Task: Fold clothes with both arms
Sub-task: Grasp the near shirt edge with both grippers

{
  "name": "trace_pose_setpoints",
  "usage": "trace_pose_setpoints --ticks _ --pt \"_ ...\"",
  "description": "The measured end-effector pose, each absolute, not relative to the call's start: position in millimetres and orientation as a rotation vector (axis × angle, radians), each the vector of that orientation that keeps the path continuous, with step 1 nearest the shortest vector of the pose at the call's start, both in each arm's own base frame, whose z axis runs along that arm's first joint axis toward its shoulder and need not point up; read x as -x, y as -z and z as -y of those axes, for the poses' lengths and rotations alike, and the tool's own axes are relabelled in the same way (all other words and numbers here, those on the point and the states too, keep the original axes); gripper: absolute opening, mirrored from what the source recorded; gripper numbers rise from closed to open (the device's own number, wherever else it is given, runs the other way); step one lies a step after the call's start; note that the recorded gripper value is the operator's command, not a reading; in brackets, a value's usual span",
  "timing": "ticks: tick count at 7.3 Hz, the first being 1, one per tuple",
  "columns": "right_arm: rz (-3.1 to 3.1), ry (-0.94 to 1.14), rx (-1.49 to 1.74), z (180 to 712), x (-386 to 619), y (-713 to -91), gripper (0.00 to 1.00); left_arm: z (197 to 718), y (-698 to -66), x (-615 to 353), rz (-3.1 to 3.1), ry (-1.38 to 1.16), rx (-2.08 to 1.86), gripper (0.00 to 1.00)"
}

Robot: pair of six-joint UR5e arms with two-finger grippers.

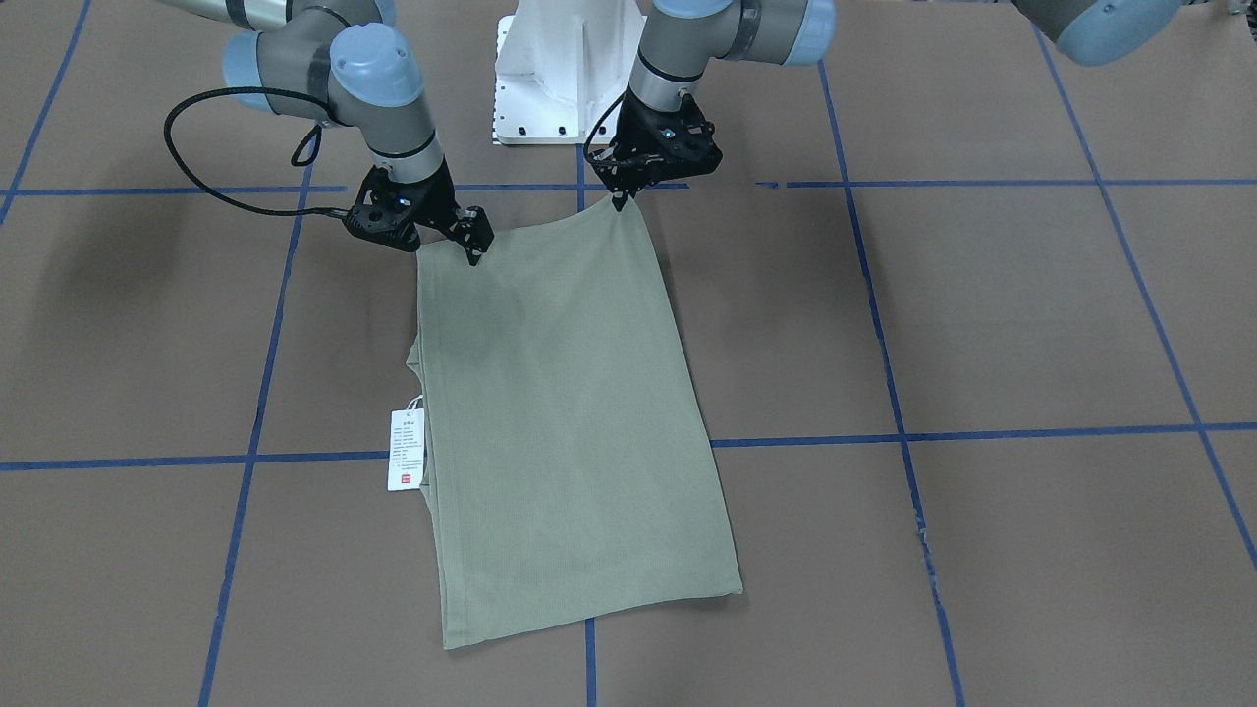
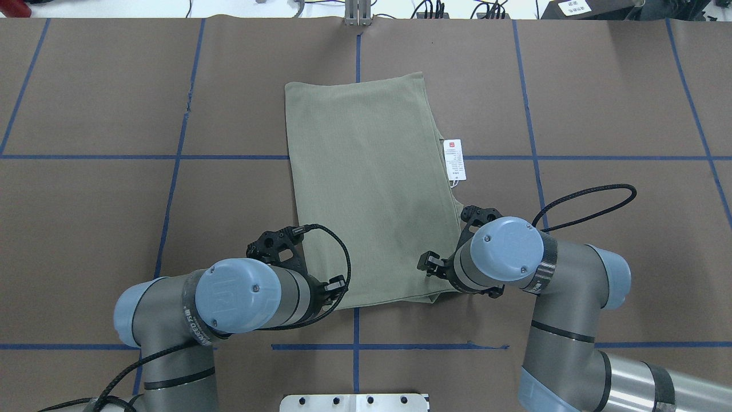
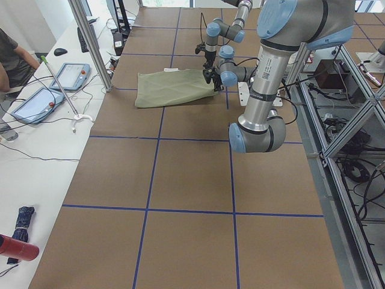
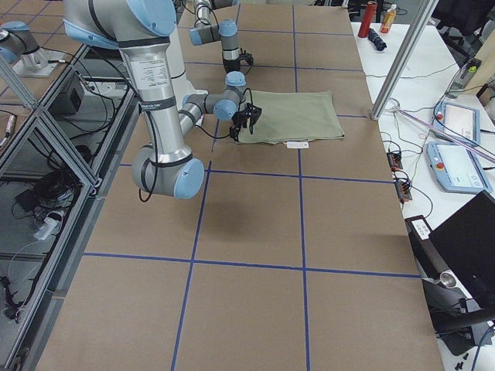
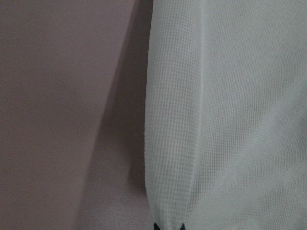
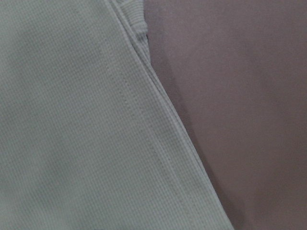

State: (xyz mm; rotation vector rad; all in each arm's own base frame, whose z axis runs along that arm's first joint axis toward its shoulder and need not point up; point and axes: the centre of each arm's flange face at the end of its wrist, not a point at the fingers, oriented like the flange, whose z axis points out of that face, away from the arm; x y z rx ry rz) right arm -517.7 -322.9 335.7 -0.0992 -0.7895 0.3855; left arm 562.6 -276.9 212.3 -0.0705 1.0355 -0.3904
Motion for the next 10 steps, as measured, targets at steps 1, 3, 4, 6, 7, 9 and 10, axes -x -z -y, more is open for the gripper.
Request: trace_pose_setpoints --ticks 1,3,4,6,7,9,10 --pt "0.789 -0.385 0.099 322.9 518.3 -336.0 0.99 276.7 -212.6 -562.9 -1.035 0.39 0.071 0.0" --pt "0.786 -0.385 0.101 322.3 519.2 -336.9 0.51 276.9 -213.2 -563.4 -1.033 0.39 0.071 0.0" --pt "0.786 -0.384 0.101 322.2 519.3 -337.2 0.38 277.0 -213.2 -563.3 -1.033 0.39 0.071 0.0" --pt "0.788 -0.382 0.103 321.8 519.5 -336.9 0.07 277.1 -213.1 -563.2 -1.034 0.391 0.071 0.0" --pt "0.79 -0.381 0.104 321.7 519.4 -336.3 0.0 277.0 -212.9 -563.1 -1.034 0.391 0.071 0.0" --pt "0.796 -0.378 0.104 321.8 520.5 -332.1 0.0 276.9 -212.3 -562.6 -1.036 0.39 0.07 0.0" --pt "0.803 -0.377 0.104 322.2 521.6 -327.9 0.0 276.8 -211.8 -562.3 -1.037 0.39 0.07 0.0"
